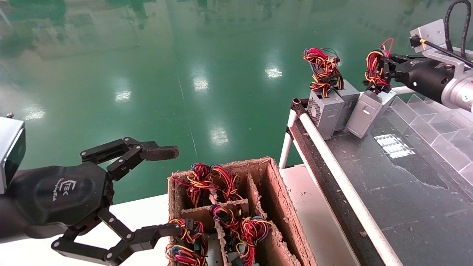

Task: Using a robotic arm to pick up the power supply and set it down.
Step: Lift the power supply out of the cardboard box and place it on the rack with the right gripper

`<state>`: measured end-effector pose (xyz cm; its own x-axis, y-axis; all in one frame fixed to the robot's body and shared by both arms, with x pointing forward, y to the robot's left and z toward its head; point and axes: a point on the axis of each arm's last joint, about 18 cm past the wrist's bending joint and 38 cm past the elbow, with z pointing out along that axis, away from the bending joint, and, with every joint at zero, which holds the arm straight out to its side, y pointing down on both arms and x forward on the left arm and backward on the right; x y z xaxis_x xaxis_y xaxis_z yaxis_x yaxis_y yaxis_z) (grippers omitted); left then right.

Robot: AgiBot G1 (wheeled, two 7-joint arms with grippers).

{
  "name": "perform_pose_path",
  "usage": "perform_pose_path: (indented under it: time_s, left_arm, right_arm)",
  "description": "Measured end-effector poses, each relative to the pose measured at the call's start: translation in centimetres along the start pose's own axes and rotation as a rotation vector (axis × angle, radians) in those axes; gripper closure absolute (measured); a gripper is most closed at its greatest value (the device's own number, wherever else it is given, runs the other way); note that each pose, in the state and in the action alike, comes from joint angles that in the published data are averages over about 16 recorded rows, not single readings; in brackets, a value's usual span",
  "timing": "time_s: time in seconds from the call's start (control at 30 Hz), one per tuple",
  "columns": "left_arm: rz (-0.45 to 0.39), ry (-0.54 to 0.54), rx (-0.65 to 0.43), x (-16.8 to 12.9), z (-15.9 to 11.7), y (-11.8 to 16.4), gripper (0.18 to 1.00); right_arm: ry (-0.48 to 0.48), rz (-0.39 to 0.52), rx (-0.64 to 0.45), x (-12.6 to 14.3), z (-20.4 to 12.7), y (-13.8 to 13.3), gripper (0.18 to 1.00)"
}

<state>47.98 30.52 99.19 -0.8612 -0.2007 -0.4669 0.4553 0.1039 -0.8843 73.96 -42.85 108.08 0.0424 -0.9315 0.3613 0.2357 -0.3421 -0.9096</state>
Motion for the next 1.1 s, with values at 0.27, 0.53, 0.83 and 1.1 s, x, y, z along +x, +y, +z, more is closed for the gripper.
perform_pose_path:
  time_s: [0.27,0.53,0.83,1.1]
  left_arm:
    - [0.0,0.0,0.0,0.0,0.0,0.0,0.184]
    - [0.0,0.0,0.0,0.0,0.0,0.0,0.184]
    - [0.0,0.0,0.0,0.0,0.0,0.0,0.184]
    - [0.0,0.0,0.0,0.0,0.0,0.0,0.184]
  right_arm:
    - [0.015,-0.018,-0.004,-0.5,0.6,-0.4,0.953]
    - [0.02,-0.015,-0.003,-1.3,1.2,-0.7,0.953]
    - [0.003,-0.006,0.012,-2.7,2.0,-1.7,0.953]
    - [-0.015,-0.009,0.021,-3.8,2.6,-2.4,0.953]
